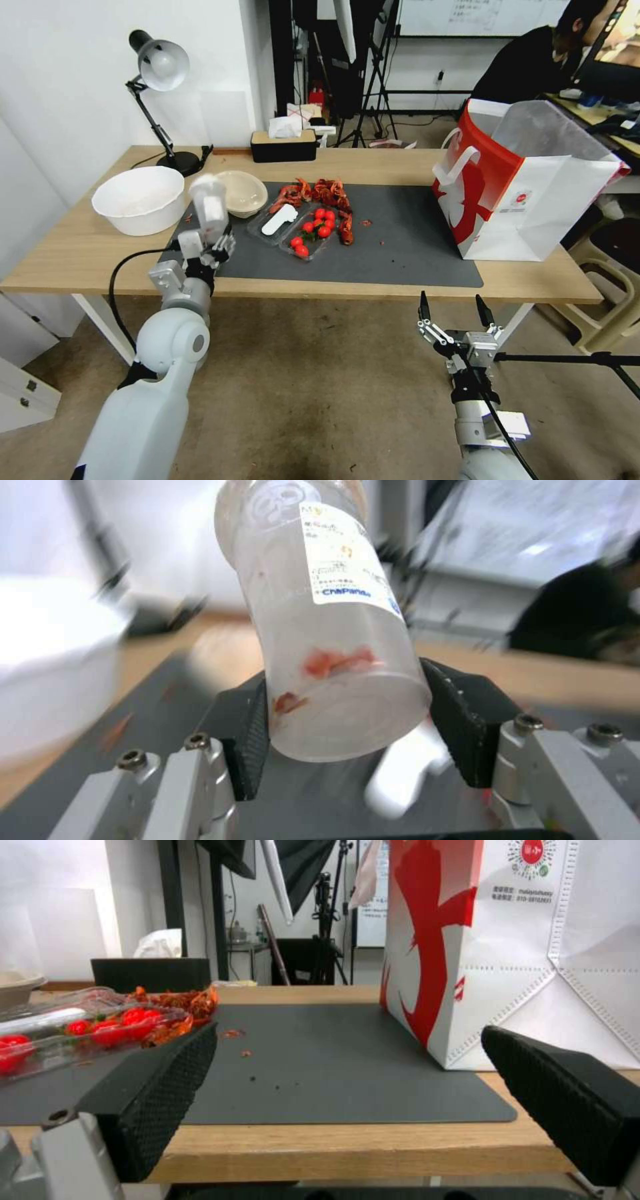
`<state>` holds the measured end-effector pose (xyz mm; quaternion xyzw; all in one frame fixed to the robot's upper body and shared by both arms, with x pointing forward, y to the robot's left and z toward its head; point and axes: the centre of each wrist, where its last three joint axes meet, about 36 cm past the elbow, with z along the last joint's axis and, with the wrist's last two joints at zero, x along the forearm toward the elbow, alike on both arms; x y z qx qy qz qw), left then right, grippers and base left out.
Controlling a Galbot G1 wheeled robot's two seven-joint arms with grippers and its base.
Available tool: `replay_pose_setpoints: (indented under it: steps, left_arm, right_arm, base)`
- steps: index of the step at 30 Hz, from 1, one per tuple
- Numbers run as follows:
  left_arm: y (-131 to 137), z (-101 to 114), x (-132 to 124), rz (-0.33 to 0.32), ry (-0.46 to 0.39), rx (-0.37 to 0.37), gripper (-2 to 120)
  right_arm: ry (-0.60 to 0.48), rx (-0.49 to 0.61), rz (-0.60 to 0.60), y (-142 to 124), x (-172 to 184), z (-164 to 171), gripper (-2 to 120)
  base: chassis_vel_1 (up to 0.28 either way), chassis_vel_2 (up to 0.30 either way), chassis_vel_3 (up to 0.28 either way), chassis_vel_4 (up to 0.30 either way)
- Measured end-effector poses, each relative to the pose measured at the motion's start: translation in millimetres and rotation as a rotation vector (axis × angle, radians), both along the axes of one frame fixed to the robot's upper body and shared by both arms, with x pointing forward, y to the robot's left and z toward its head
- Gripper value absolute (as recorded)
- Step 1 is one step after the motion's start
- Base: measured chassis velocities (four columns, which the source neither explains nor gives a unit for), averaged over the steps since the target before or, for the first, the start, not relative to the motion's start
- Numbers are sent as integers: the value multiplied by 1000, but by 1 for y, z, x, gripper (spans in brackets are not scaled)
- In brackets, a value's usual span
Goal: Pick up the trash from the table and place it into the takeout bag.
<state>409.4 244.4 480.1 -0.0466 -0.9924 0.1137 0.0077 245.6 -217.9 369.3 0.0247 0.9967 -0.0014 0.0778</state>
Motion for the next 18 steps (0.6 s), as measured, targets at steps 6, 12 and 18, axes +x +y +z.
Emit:
replay_pose_setpoints:
  steps: [6, 12, 18]
  left_arm:
    - [-12, 28, 30, -234, -185, 19, 52]
    - [-34, 52, 58, -359, -242, 26, 52]
    - [-84, 74, 88, -519, -246, 14, 52]
  right_arm:
    - [-6, 3, -3, 0, 1, 2, 99]
    - [-16, 1, -11, -2, 3, 4, 100]
    - [-16, 2, -22, -3, 4, 4, 100]
  base:
    - [0, 0, 0, 0]
    - [0, 0, 0, 0]
    - [0, 0, 0, 0]
